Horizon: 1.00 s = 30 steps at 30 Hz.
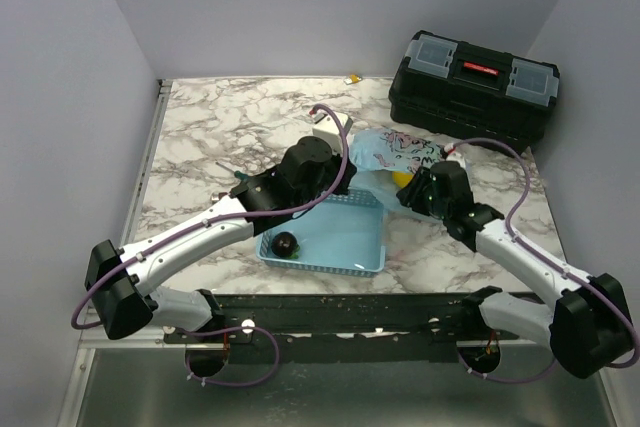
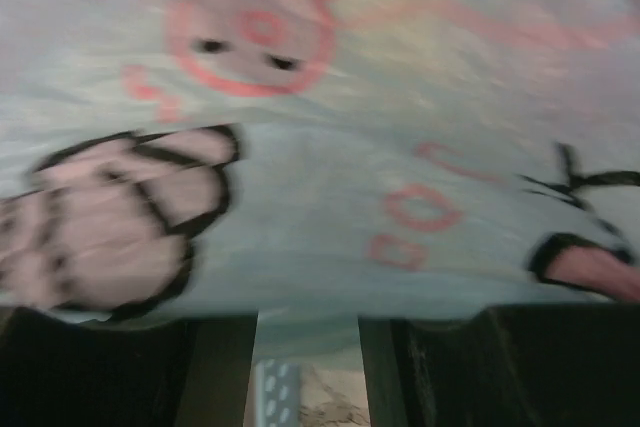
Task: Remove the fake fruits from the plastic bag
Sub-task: Untie the plastic bag at the center of the board, then take out the fake fruit from the plastic bag.
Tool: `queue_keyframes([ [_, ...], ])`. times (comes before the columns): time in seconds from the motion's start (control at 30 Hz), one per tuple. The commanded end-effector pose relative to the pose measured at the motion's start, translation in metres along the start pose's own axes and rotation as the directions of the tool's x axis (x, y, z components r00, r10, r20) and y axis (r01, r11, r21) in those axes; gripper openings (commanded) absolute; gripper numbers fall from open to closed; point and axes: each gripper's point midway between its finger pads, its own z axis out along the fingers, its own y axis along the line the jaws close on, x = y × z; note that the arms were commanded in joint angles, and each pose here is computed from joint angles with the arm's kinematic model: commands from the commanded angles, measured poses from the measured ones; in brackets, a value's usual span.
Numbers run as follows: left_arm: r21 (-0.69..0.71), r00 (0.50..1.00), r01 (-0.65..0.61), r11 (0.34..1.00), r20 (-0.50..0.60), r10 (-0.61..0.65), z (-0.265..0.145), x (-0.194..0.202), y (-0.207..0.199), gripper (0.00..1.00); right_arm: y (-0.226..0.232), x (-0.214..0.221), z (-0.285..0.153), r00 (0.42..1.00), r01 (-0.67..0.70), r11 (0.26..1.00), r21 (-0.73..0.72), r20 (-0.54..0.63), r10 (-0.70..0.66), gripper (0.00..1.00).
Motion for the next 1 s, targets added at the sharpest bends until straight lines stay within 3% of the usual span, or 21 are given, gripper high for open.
queue_keyframes([
  [0.0,0.096,0.999,0.045,0.994,-0.004,-0.045,-0.011,-0.012,-0.018,0.00,-0.036,0.035,0.009,0.976,-0.218,0.972,0.089,0.046,0.215,0.44],
  [0.13,0.127,0.997,0.077,0.989,-0.012,-0.076,-0.014,-0.014,-0.017,0.00,-0.043,0.059,0.006,0.954,-0.301,0.952,0.056,0.030,0.299,0.44],
  [0.4,0.087,0.999,0.044,0.995,-0.033,-0.041,-0.004,-0.004,-0.003,0.00,-0.022,0.026,-0.006,0.988,-0.152,0.988,0.029,0.033,0.151,0.49],
  [0.57,0.103,0.998,0.029,0.994,-0.053,-0.023,-0.001,0.002,-0.005,0.00,-0.012,-0.012,-0.010,0.988,-0.087,0.996,0.028,0.128,0.083,0.53],
  [0.97,0.129,0.998,0.014,0.991,-0.062,-0.006,0.000,0.004,-0.009,0.00,-0.008,-0.042,0.039,0.976,0.020,0.995,0.093,0.212,-0.039,0.53],
])
